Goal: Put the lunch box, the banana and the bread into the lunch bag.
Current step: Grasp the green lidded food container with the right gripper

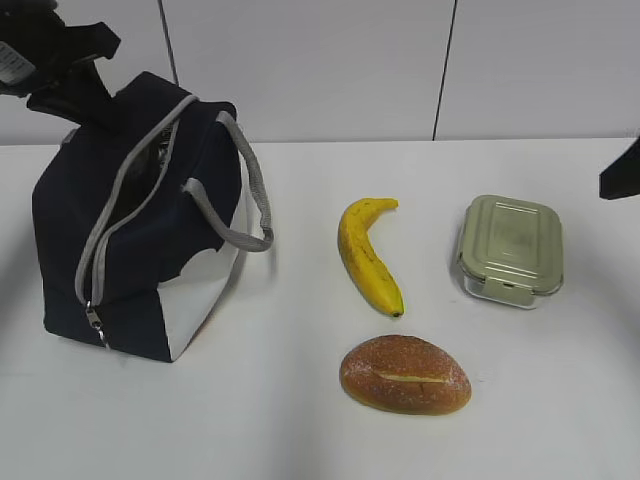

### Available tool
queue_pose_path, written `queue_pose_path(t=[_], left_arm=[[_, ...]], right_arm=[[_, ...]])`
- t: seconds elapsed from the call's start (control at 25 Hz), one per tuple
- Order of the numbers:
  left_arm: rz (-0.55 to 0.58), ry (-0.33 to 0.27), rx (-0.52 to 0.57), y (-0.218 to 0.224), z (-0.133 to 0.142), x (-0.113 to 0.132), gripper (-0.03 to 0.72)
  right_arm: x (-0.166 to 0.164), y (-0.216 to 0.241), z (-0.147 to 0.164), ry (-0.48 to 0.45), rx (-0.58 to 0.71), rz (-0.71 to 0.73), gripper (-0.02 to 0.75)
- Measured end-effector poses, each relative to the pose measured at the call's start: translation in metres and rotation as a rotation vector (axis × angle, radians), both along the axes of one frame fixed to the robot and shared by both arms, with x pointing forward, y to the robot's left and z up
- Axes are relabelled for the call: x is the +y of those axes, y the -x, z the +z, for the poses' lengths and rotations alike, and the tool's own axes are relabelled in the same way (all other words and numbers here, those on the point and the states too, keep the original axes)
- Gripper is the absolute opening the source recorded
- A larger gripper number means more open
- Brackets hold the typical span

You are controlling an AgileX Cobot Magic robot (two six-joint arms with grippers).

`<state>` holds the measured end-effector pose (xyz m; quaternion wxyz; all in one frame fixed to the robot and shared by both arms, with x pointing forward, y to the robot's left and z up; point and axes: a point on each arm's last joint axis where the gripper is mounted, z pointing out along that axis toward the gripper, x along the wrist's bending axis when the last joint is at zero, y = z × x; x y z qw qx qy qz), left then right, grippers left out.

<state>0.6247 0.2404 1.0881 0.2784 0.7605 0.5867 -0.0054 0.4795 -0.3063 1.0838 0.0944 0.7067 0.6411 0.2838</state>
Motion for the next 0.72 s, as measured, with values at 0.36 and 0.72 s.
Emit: queue_pose_path(t=[0.36, 0.72], left_arm=[[0.000, 0.000, 0.000, 0.000, 0.000, 0.000, -0.003], [0.000, 0.000, 0.001, 0.000, 0.000, 0.000, -0.003]], right_arm=[[-0.025, -0.057, -0.042, -0.106, 0.083, 0.052, 0.561], [-0.067, -0.083, -0.098, -0.284, 0.073, 0.076, 0.566]])
